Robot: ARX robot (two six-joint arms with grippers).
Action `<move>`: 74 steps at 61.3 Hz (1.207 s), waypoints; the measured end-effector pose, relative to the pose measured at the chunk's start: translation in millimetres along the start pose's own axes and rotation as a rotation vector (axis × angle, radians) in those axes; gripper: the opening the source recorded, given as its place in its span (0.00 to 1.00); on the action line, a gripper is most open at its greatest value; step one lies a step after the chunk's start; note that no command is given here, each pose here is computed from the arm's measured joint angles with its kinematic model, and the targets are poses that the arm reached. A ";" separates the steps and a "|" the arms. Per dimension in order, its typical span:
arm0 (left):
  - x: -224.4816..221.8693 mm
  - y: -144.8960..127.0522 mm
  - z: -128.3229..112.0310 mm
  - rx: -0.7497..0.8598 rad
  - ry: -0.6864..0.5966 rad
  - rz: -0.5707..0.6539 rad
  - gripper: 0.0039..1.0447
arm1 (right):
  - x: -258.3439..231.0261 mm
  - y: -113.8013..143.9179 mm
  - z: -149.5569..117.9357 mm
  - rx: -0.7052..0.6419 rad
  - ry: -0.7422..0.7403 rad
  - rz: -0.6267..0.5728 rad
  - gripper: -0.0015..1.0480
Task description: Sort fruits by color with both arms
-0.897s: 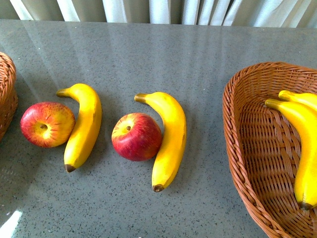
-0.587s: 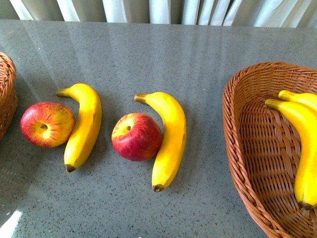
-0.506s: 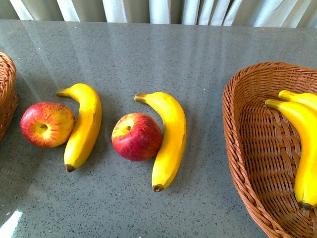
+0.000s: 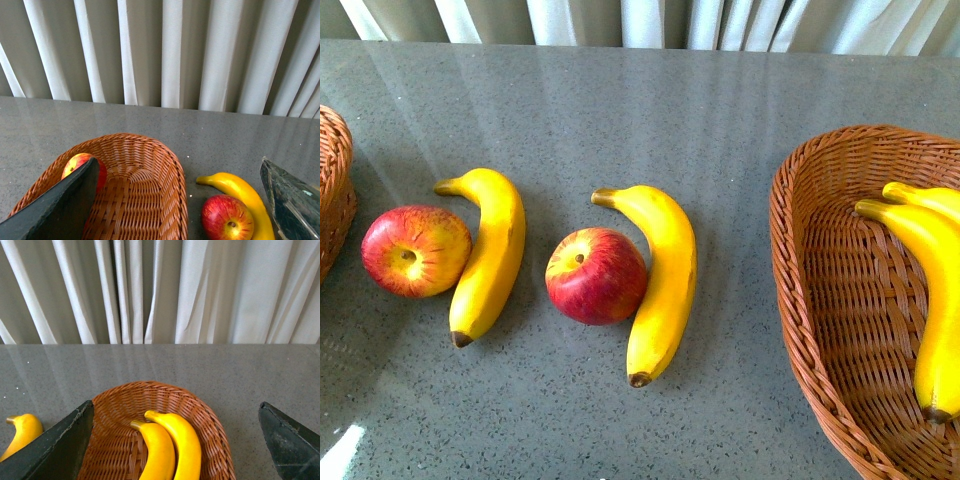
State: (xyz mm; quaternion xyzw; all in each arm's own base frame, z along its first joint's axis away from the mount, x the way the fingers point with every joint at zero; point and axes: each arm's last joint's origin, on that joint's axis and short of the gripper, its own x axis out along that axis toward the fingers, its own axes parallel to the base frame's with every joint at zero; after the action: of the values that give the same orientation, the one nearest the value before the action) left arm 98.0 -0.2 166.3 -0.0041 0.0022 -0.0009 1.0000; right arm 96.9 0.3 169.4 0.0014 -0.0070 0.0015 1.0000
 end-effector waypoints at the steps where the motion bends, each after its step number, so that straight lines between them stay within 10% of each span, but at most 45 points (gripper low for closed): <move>1: 0.0 0.0 0.0 0.000 0.000 0.000 0.91 | 0.0 0.0 0.0 0.000 0.000 0.000 0.91; 26: 0.0 0.0 0.0 0.000 0.000 0.000 0.91 | 0.0 0.0 0.0 0.000 0.000 0.000 0.91; 31: 3.5 -3.0 -0.5 -0.024 0.177 -0.055 0.91 | 0.0 0.0 0.0 0.000 0.000 0.000 0.91; 51: 83.6 -9.7 19.0 0.074 0.212 -0.047 0.91 | 0.0 0.0 0.0 0.000 0.000 0.000 0.91; 74: 130.1 -67.7 -29.8 0.301 0.341 -0.306 0.91 | 0.0 0.0 0.0 0.000 0.000 0.000 0.91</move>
State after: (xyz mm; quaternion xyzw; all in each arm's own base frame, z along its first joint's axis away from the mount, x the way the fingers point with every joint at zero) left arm 227.8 -68.4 136.6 0.1444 0.1697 -0.1529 0.9628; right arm 96.9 0.3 169.4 0.0014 -0.0070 0.0015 1.0000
